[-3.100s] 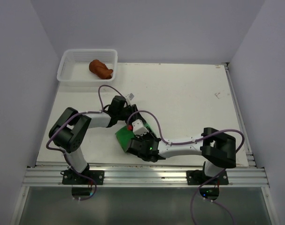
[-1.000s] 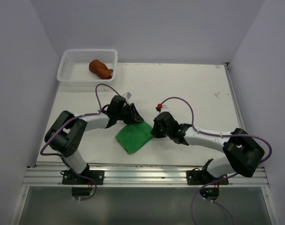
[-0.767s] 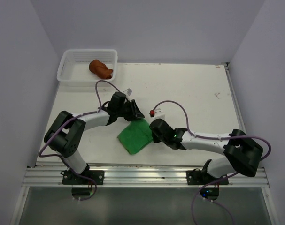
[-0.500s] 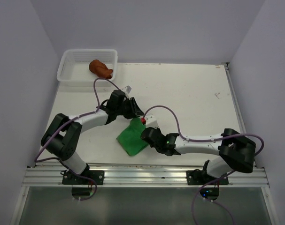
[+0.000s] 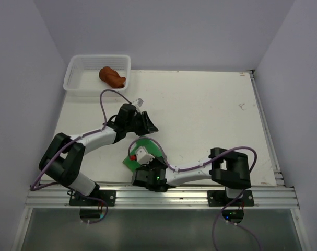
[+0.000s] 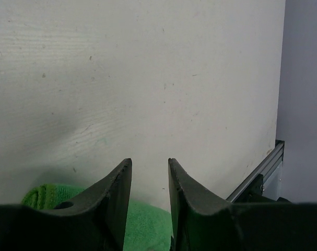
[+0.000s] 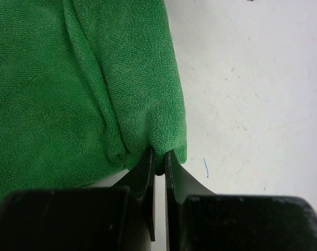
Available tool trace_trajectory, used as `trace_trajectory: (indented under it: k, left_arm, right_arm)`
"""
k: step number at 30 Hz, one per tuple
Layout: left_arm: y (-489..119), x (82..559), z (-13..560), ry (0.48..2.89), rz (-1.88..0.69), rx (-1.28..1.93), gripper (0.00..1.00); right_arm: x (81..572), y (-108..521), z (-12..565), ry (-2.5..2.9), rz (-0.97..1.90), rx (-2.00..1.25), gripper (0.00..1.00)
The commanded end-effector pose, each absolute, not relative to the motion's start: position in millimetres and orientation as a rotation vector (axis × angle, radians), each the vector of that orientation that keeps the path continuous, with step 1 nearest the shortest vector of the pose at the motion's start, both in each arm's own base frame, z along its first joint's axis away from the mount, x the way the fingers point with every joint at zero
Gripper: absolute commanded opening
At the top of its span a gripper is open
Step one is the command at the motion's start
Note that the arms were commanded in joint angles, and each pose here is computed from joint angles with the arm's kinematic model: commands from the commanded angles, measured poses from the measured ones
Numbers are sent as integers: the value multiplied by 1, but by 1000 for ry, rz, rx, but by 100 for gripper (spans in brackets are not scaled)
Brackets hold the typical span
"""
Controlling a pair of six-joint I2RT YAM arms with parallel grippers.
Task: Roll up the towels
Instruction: Roll the towel
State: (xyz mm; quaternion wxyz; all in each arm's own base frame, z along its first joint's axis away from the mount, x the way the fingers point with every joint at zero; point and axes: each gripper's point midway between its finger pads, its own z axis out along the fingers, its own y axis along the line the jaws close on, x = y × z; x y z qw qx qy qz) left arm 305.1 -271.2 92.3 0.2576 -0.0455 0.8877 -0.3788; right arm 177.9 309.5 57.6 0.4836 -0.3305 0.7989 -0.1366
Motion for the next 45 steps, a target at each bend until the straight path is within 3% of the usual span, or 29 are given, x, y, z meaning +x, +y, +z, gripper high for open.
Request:
trace_trajectory:
  k: [1, 15, 32, 36, 42, 45]
  left_arm:
    - [-269, 299, 102, 2374, -1037, -119, 38]
    - [-254, 256, 99, 2380, -1036, -118, 38]
    - [-226, 210, 34, 2519, -892, -171, 38]
    - [-220, 205, 27, 2528, -873, -195, 38]
    - [-217, 204, 24, 2528, -855, -217, 38]
    - [-217, 205, 24, 2521, -858, -219, 38]
  right_arm:
    - [176, 310, 74, 1810, -504, -837, 0]
    - [155, 326, 47, 1818, -506, -968, 0]
    - [146, 334, 40, 1807, -470, -1024, 0]
    - [147, 340, 46, 1811, -420, -992, 7]
    - [148, 341, 70, 1843, -287, -885, 32]
    - [150, 337, 83, 1877, -201, -824, 39]
